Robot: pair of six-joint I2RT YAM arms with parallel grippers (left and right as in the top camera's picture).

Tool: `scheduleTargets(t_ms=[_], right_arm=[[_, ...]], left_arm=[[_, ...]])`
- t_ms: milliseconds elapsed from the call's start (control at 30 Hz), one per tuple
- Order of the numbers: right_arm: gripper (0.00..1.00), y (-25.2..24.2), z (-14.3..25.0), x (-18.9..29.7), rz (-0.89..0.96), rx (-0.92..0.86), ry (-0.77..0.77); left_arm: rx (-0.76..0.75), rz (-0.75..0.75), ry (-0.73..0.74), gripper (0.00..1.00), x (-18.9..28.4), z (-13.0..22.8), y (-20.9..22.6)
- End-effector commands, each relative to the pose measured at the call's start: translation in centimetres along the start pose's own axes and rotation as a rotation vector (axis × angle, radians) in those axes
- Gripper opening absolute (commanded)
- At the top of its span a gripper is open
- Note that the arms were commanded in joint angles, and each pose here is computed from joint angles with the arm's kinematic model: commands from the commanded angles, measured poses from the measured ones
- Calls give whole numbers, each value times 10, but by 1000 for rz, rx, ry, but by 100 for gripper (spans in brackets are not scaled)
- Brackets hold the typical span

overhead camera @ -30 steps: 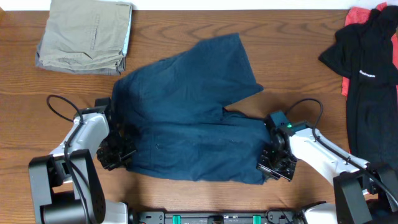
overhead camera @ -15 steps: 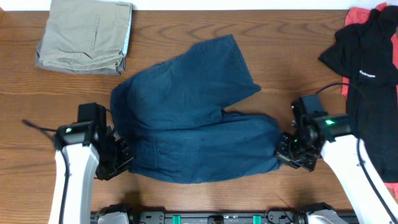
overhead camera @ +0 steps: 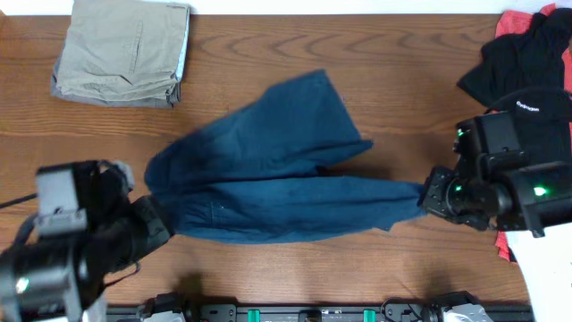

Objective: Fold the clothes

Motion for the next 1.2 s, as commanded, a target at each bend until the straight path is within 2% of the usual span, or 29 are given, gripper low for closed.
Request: scheduleTargets(t_ms=[0,267,433,767,1167], right_arm=[[1,2,-6,21,-21,29,-90],[1,17,-24,38,-120,62,-237],[1,34,-46,27,-153,81,-281],[1,93,-86,-24,-212,199,-304],[1,143,-123,-94,-261,252,-338]], left_arm=[[-37,12,-44,6,16,1,-4],[-27,-161,-176,6,18,-17,5],[3,-175,-224,6,10,-39,1],[22,-267,-121,6,-39,-89,-2],[63,-334,16,6,-119,-142,0]])
Point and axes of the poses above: each gripper's point midway between its finger pads, its own x axis back along the fingers, its own y axis along the line the jaws close on, z = x × y, the point moved 10 cm from there along x, back along the fingers, and after that the axes turned 1 degree about -x, right-handed, at the moved point
